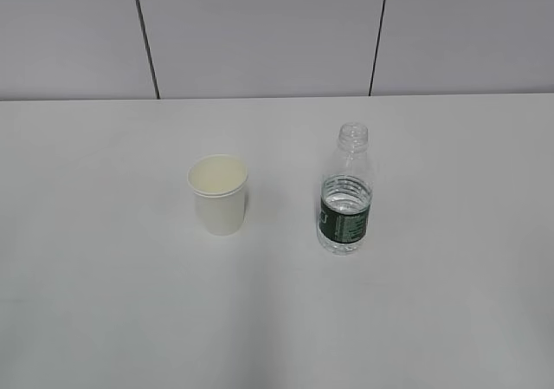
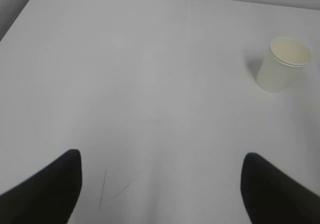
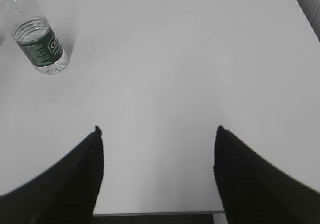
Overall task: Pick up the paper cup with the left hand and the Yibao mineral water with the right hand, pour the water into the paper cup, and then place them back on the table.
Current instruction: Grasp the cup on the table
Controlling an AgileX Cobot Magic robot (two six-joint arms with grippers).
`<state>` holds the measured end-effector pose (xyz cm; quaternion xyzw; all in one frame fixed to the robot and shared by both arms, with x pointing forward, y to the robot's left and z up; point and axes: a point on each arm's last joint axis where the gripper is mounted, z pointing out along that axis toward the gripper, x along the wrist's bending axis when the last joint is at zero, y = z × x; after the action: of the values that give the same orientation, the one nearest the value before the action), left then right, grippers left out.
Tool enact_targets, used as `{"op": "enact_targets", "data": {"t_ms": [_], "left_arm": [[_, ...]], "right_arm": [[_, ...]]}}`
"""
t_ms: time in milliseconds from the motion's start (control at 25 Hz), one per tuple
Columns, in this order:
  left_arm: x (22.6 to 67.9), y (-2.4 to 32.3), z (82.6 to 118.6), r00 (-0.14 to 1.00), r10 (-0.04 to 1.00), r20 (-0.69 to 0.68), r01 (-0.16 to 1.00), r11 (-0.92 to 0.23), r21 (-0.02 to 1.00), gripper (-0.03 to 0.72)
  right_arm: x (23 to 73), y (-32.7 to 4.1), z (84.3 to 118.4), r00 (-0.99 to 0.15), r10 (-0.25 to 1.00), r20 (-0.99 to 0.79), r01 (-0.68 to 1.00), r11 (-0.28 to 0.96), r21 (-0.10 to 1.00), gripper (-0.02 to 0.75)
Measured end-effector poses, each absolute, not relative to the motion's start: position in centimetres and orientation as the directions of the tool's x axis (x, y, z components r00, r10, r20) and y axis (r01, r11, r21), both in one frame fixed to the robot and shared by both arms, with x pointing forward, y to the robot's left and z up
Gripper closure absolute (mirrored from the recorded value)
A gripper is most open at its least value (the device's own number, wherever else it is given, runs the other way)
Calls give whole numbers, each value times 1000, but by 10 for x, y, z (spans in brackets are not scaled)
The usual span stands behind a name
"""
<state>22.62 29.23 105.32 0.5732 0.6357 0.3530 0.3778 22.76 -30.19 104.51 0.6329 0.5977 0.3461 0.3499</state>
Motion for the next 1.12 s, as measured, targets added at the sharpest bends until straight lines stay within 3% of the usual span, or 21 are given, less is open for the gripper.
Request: {"op": "enact_targets", "data": {"t_ms": [760, 1120], "left_arm": [[226, 292, 1054, -57, 995, -75, 456, 93, 885, 103], [229, 294, 1072, -59, 996, -71, 296, 85, 951, 104]], "right_arm": [[228, -302, 1045, 46, 999, 20, 514, -41, 857, 199], [228, -302, 1045, 46, 999, 20, 514, -41, 857, 199]]}}
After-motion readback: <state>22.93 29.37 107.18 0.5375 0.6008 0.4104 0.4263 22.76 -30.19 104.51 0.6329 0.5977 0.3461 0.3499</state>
